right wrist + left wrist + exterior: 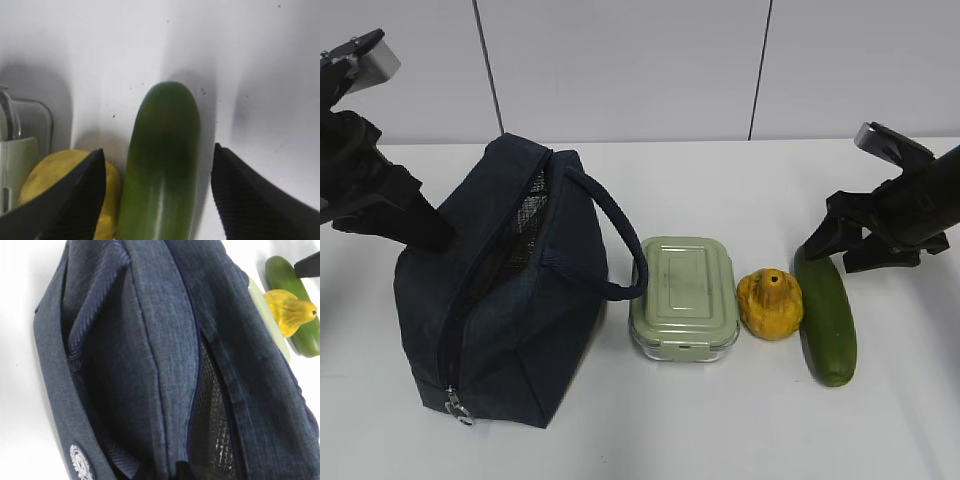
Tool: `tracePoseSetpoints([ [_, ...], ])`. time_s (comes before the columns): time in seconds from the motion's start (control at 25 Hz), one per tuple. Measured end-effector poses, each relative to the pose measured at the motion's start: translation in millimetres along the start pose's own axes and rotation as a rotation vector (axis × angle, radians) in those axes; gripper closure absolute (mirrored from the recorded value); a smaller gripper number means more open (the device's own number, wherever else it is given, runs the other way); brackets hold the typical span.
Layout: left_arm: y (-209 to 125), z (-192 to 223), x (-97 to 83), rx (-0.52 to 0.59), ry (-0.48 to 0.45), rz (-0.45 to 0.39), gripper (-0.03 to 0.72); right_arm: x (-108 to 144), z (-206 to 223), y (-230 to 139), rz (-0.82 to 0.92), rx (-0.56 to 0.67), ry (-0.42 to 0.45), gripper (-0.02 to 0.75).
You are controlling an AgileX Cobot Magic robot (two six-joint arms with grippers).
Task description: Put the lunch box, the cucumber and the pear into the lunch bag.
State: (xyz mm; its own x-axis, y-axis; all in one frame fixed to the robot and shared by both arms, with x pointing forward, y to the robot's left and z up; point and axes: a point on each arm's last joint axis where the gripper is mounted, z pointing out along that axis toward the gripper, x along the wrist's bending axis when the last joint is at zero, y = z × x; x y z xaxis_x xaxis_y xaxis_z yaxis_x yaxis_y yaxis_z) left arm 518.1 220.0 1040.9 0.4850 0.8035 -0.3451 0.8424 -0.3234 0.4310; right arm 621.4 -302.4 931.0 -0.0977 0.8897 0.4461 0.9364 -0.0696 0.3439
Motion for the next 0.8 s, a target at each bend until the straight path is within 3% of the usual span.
tracePoseSetpoints([
  [0.36,0,0,0.2,-0.003,0.002,0.0,0.664,-6,17,4,0.0,0.048,0.003,0.223],
  [0.64,1,0,0.4,-0.007,0.005,0.0,0.664,12,28,3,-0.062,0.076,-0.033,0.224],
  [0.72,1,0,0.4,-0.007,0.005,0.0,0.664,13,29,2,-0.063,0.082,-0.039,0.252],
  [0.8,1,0,0.5,-0.008,0.005,0.0,0.664,12,30,1,-0.072,0.094,-0.047,0.348],
])
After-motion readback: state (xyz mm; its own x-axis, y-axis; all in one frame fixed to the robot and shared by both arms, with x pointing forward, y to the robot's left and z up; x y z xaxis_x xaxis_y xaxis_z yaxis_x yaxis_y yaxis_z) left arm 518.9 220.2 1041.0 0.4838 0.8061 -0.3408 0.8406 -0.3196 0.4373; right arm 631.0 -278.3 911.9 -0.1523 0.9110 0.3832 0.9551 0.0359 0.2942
